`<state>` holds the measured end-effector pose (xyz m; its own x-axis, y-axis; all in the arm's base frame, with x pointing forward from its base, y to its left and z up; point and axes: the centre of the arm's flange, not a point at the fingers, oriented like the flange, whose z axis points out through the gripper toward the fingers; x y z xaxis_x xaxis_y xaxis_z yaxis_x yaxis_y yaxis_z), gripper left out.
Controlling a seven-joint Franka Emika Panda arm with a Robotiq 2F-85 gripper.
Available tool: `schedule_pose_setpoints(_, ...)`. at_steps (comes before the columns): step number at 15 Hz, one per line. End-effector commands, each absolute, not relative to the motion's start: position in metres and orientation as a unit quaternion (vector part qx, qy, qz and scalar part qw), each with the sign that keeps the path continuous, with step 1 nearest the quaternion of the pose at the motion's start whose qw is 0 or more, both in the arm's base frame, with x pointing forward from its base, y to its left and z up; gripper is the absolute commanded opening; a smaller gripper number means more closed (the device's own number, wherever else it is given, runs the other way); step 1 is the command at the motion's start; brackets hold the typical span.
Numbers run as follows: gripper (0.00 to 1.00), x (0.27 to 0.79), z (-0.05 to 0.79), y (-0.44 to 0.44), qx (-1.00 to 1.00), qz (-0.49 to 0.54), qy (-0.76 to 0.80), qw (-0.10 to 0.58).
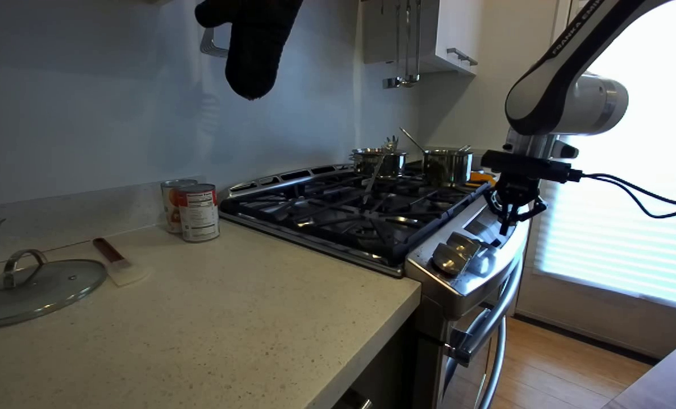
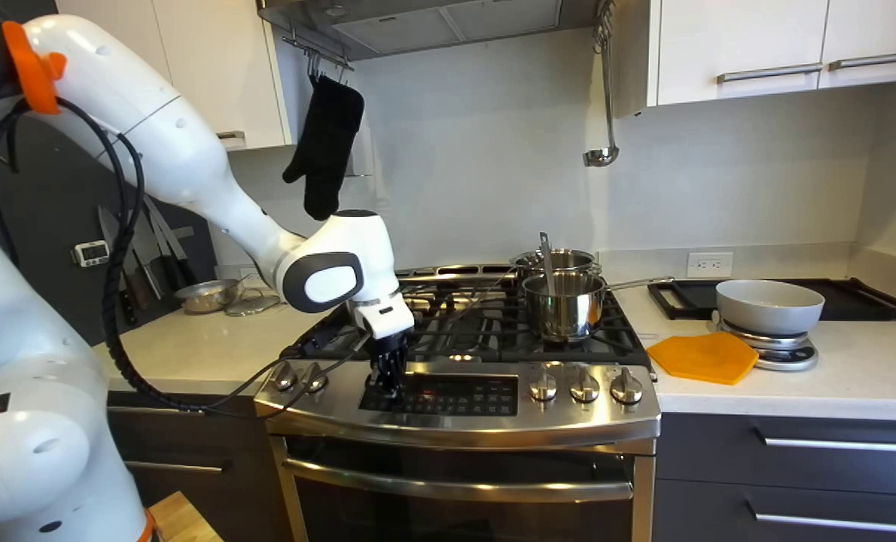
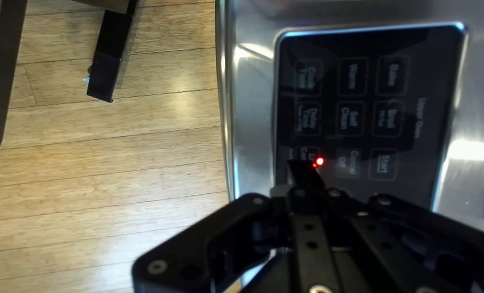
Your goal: Turn off the flashing light on the stove
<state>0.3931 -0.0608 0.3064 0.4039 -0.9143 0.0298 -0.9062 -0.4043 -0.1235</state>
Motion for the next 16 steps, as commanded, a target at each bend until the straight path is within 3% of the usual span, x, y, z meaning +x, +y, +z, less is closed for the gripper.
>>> schedule_pose_setpoints(1,0.0,0.394,0.3,-0.057,-0.834,-0.051,0.548,0.05)
schedule_pose_setpoints(16,0.0,0.399,0.289,-0.056,-0.837,-0.046,0.544,0.047)
